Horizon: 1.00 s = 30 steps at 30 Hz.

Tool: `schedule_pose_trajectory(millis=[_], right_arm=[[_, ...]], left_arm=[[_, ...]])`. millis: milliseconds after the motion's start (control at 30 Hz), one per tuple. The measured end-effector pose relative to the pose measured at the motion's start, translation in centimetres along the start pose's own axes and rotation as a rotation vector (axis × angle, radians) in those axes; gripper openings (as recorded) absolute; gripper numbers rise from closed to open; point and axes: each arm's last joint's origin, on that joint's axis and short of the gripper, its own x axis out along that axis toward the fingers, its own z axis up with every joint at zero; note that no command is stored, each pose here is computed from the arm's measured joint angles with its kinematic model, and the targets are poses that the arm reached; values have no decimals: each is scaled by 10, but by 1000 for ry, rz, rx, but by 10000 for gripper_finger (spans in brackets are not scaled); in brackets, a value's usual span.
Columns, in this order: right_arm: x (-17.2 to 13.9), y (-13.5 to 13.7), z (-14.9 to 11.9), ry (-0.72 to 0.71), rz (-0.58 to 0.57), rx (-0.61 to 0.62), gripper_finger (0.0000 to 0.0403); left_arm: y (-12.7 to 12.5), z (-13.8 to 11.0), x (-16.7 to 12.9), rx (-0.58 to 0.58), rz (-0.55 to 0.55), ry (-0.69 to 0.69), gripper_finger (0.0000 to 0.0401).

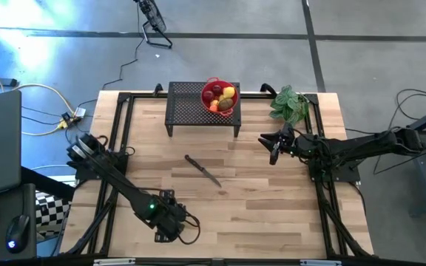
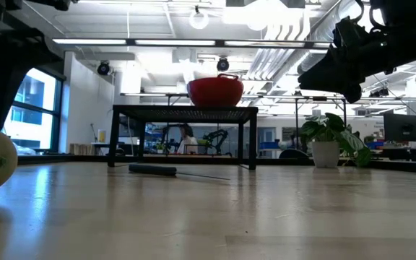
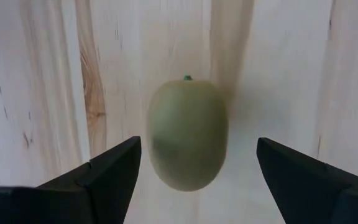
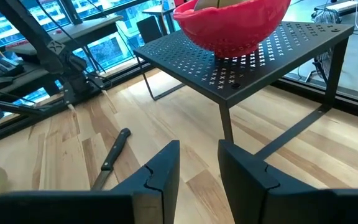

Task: Pick & Place Fruit
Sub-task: Put the kiwi into the colander on the shelf

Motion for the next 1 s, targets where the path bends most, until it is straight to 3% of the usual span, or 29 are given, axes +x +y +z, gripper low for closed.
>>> schedule_pose_trajectory(millis=[1000], right_arm=[[0, -1, -2, 22, -11, 39, 103]], left_arm=[[2, 0, 3, -22, 62, -28, 314]])
